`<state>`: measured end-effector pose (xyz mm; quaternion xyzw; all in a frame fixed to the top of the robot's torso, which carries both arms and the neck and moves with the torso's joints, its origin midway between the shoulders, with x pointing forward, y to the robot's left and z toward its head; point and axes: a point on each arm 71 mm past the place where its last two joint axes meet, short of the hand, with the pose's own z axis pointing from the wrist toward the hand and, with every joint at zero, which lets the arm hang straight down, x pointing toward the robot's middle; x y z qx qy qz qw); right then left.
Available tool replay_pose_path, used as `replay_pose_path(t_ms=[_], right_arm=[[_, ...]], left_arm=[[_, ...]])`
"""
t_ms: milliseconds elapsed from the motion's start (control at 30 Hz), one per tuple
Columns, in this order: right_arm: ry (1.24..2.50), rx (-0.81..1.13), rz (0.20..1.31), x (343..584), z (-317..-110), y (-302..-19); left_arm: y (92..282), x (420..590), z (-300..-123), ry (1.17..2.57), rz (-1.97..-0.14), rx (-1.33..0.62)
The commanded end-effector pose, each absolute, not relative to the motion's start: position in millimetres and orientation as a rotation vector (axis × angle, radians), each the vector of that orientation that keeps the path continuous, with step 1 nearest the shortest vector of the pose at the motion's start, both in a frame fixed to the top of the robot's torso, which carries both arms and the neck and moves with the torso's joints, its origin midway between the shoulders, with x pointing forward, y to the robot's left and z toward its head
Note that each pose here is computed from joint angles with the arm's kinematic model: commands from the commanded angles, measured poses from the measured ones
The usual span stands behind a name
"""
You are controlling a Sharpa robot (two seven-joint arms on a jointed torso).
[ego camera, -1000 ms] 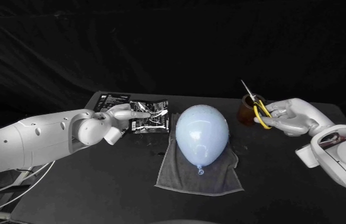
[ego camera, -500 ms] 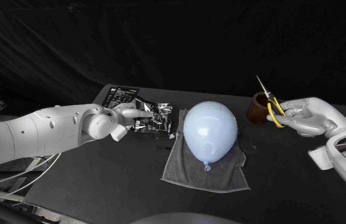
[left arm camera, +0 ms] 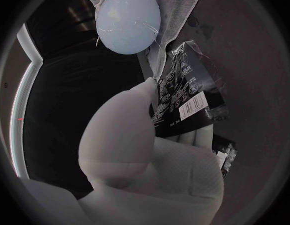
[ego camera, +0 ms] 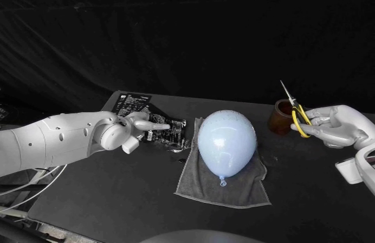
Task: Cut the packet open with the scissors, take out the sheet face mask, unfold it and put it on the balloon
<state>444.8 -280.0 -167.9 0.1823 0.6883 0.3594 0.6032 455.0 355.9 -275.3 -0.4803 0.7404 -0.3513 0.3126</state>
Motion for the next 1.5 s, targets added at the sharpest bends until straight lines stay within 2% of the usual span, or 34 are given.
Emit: replay_pose_path(t_ms=[33,367,800,1267,1500], right_arm=[[1.578,0.414,0.850,444,-166,-279],[1.576,0.417,0.851,444,-166,-280],[1.578,0.416,0.848,444,-166,-282],[1.579,0.417,0.846,443,-166,-283],[1.582,0.420,0.847,443,-166,-283]], left_arm=[[361.5,455.4,-278.2,1.932,-0.813,-1.214],[365.6,460.3,-266.8,1.789,-0.823,-1.125],[375.9,463.9,-254.4,1.708,-0.800,-1.013],[401.4,478.6,-226.3,1.583,-0.782,-0.932],[399.6,487.3,-216.1,1.566,-0.815,-0.906]])
